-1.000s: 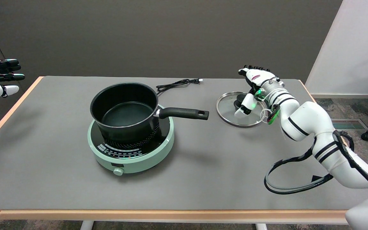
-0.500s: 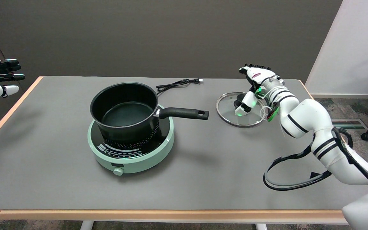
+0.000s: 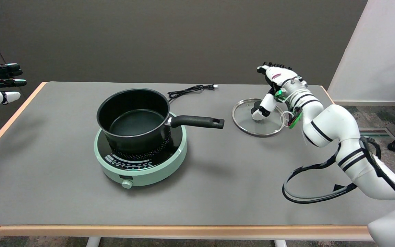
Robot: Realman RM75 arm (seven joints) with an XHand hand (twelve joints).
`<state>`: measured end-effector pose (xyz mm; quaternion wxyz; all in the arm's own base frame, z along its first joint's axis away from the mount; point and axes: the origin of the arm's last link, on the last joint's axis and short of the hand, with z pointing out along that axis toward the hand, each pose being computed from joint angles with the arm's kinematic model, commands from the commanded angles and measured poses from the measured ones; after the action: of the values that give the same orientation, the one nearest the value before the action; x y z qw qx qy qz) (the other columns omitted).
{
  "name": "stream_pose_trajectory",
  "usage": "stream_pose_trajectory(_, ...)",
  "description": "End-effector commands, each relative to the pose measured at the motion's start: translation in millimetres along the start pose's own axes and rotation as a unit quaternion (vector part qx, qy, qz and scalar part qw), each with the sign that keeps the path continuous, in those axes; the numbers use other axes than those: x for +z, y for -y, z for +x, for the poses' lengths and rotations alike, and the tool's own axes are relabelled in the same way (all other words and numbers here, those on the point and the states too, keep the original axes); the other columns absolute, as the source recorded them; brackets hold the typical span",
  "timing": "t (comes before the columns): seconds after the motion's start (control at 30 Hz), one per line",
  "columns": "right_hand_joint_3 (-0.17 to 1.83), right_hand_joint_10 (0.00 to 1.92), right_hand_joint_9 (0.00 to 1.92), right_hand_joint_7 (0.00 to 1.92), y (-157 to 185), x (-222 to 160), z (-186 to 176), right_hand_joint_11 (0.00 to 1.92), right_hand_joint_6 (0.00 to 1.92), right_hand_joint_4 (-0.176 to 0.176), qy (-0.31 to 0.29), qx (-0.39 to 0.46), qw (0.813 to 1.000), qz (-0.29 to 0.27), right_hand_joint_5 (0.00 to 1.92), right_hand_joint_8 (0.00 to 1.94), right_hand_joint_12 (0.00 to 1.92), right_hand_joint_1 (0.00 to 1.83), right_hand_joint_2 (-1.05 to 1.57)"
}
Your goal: Pick up the pot lid.
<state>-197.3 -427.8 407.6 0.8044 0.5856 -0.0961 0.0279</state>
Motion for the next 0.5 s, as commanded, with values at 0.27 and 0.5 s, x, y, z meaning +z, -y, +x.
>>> stream_pose_trajectory(0.27, 1.23, 0.11, 0.11, 0.11, 17.8, -69.9, 57.2, 0.11, 0.11, 0.009, -0.153, -0.052, 0.985, 0.057, 0.11, 0.11, 0.11, 1.15, -0.63)
stream_pose_trajectory(0.5, 1.22, 0.08, 0.08, 0.08, 12.4, -85.1, 55.9, 0.08, 0.08, 0.038, -0.176, -0.036, 0.98, 0.079, 0.08, 0.08, 0.08, 1.15, -0.63)
